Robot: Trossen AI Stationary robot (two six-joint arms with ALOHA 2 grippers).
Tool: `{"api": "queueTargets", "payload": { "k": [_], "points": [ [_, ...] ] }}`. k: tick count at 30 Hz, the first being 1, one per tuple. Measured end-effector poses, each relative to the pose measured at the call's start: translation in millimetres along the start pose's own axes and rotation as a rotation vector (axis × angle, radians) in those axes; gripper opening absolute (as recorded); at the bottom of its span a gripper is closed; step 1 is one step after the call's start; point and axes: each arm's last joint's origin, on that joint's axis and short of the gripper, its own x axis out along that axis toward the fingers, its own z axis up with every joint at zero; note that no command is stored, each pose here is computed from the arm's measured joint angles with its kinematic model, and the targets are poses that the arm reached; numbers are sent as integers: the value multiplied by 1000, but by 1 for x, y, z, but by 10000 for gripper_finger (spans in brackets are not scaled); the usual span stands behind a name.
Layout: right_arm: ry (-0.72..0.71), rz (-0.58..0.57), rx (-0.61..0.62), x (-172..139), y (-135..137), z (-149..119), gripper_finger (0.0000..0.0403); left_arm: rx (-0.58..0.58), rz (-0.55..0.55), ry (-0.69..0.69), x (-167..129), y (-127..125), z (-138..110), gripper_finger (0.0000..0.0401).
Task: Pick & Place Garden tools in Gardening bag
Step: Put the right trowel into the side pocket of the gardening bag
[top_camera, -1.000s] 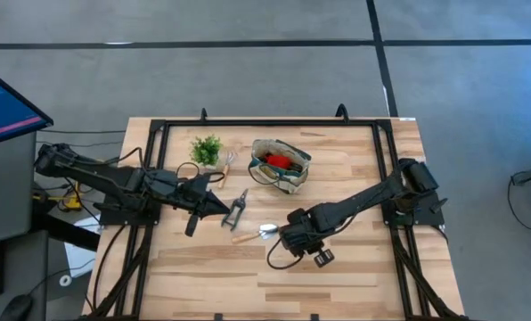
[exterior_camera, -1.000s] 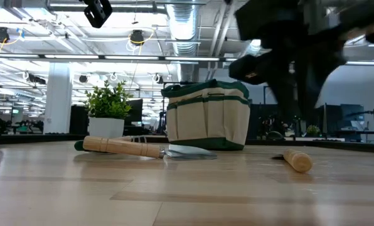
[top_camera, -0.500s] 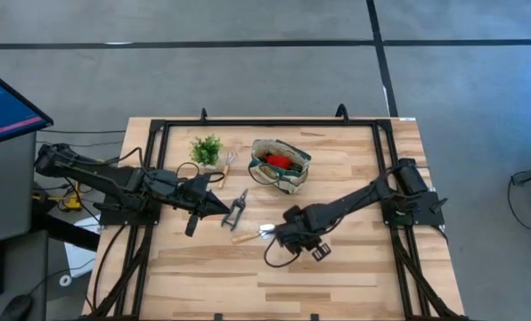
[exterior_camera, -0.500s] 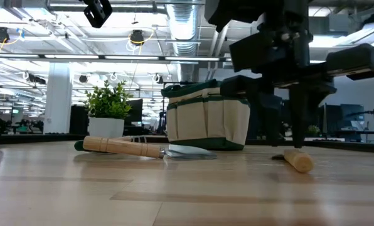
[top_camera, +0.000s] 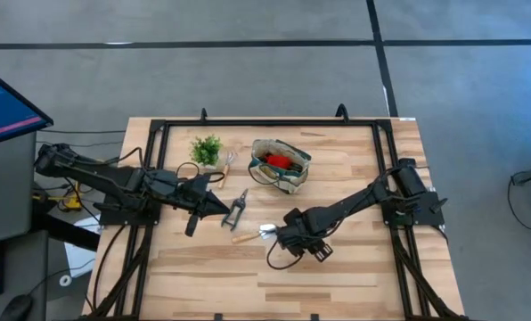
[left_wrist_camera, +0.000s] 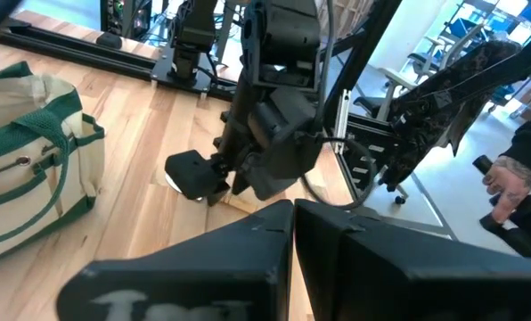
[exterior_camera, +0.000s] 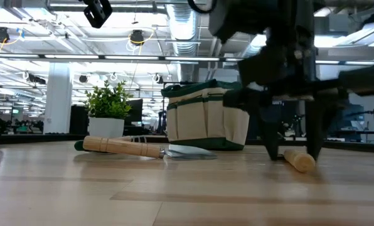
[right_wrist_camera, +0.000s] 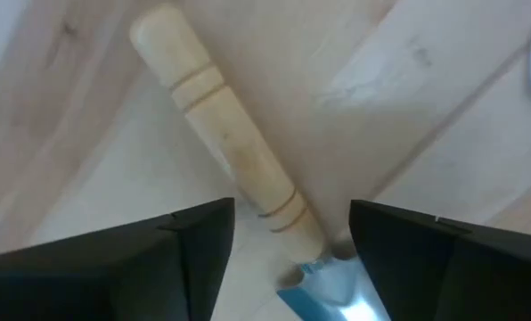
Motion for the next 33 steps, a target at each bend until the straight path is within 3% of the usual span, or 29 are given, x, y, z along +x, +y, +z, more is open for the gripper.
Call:
{"api": "queueTargets", "payload": {
  "k": [26, 33],
  "points": [
    [-55, 64, 193, 2, -18, -7, 77, -20, 0, 0, 0, 0, 0, 3],
    [-57, 70, 226, 2, -20, -7, 70, -20, 1, 0, 0, 0, 0, 3]
  ]
}}
